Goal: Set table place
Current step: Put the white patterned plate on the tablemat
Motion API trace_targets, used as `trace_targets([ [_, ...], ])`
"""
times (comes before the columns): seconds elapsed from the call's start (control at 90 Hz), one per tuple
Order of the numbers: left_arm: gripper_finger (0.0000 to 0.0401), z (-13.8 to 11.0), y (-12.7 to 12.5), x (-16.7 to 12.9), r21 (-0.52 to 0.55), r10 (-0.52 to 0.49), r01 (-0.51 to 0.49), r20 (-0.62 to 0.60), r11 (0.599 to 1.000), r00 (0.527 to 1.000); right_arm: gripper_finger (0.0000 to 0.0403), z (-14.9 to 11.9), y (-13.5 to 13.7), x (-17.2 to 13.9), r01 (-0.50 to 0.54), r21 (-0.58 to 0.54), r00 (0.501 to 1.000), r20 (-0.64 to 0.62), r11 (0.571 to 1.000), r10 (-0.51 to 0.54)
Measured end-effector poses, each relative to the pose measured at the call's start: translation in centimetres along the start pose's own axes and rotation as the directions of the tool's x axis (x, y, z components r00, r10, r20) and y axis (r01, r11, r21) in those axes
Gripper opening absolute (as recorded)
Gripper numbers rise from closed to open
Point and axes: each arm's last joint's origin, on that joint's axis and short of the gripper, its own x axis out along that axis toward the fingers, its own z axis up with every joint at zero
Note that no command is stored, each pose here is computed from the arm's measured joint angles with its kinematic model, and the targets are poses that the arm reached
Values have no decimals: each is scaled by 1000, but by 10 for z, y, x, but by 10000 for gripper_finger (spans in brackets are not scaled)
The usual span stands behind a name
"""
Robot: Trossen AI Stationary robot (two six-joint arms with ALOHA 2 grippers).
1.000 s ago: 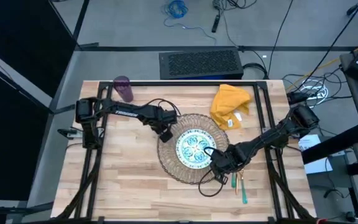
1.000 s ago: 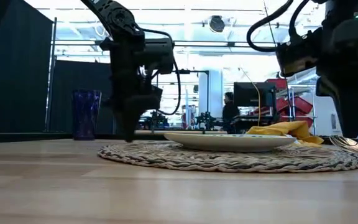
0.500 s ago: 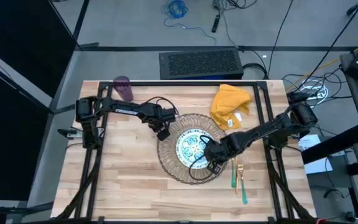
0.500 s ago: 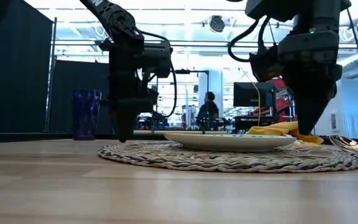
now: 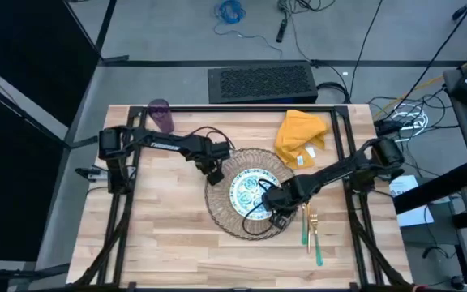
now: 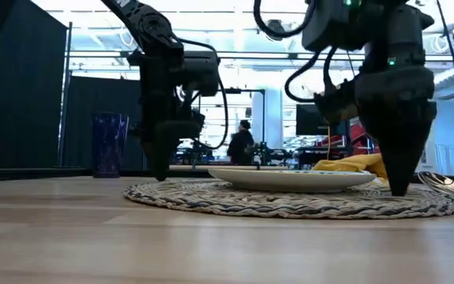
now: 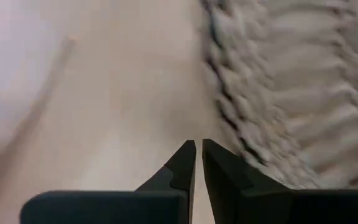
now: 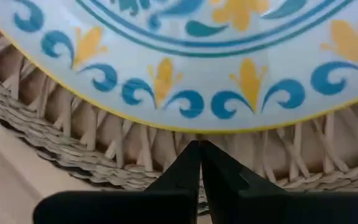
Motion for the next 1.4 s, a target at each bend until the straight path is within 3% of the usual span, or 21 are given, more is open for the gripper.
trace_targets([
  [0.6,17,6,-19,-15,41,-96,93,79,995,992,0,14,-9,-2,-6,-15,1000,25,1000,6],
  [1.0,17,4,-19,4,38,-67,66,7,997,998,0,33,-15,-5,-66,-59,992,107,996,72],
  [1.333,17,3,-18,4,39,-49,49,1,998,999,0,30,-20,-7,-26,-50,996,84,998,30],
  [1.4,17,1,-16,0,46,-11,11,0,999,1000,0,27,-17,-12,5,-67,991,134,998,4],
])
